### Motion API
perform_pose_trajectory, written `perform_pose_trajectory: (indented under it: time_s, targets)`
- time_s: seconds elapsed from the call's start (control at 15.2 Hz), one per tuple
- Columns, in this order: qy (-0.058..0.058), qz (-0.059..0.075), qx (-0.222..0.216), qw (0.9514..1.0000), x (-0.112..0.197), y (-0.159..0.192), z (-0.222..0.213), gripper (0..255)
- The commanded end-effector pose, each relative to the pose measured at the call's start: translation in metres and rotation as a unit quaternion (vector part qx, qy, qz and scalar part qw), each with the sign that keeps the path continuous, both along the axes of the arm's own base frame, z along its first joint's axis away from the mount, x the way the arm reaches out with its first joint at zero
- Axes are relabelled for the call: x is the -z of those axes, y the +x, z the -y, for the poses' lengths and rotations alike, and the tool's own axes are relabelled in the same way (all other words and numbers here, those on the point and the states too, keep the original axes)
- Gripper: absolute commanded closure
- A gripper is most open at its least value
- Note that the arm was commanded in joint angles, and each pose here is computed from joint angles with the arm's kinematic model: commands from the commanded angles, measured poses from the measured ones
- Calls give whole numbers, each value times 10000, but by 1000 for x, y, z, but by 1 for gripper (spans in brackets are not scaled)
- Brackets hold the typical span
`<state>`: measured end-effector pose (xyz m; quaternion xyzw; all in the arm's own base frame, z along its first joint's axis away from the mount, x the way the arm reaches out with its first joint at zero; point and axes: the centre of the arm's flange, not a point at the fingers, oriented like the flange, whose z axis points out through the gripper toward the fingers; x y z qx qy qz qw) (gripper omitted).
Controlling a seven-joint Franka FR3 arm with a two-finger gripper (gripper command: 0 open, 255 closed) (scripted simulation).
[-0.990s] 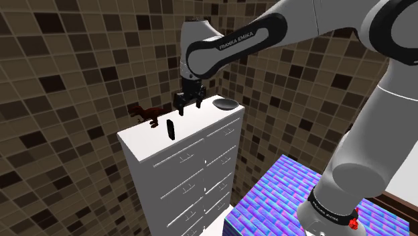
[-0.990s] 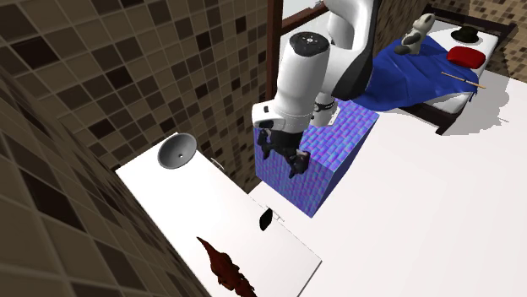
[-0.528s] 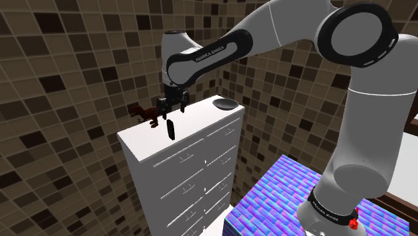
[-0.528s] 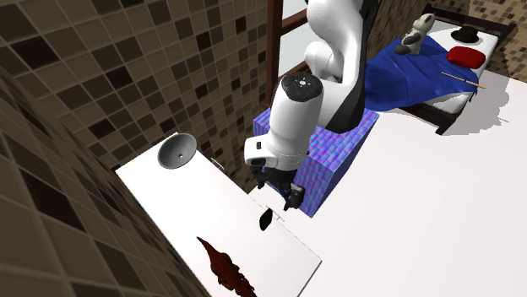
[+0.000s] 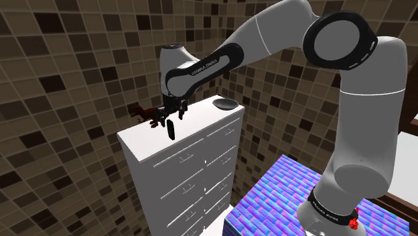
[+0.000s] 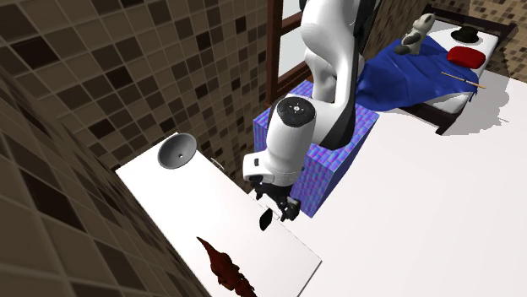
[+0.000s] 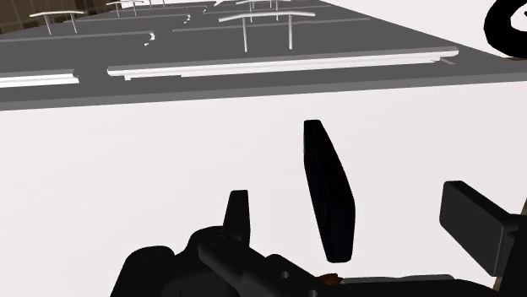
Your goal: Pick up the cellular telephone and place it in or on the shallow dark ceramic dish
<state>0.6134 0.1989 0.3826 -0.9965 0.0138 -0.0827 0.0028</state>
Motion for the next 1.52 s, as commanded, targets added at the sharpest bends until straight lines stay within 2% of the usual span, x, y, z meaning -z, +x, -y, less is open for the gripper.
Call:
perform_pose_trajectory:
  time_s: [0.0, 0.4, 0.46, 1.06, 1.45]
  targets:
    - [2, 5, 0, 10000, 3, 1, 0, 0]
    - [2, 5, 0, 10000, 3, 1, 0, 0]
    - [2, 5, 0, 10000, 3, 1, 0, 255]
    - [2, 5, 0, 10000, 3, 1, 0, 255]
    - [2, 5, 0, 10000, -29, 1, 0, 255]
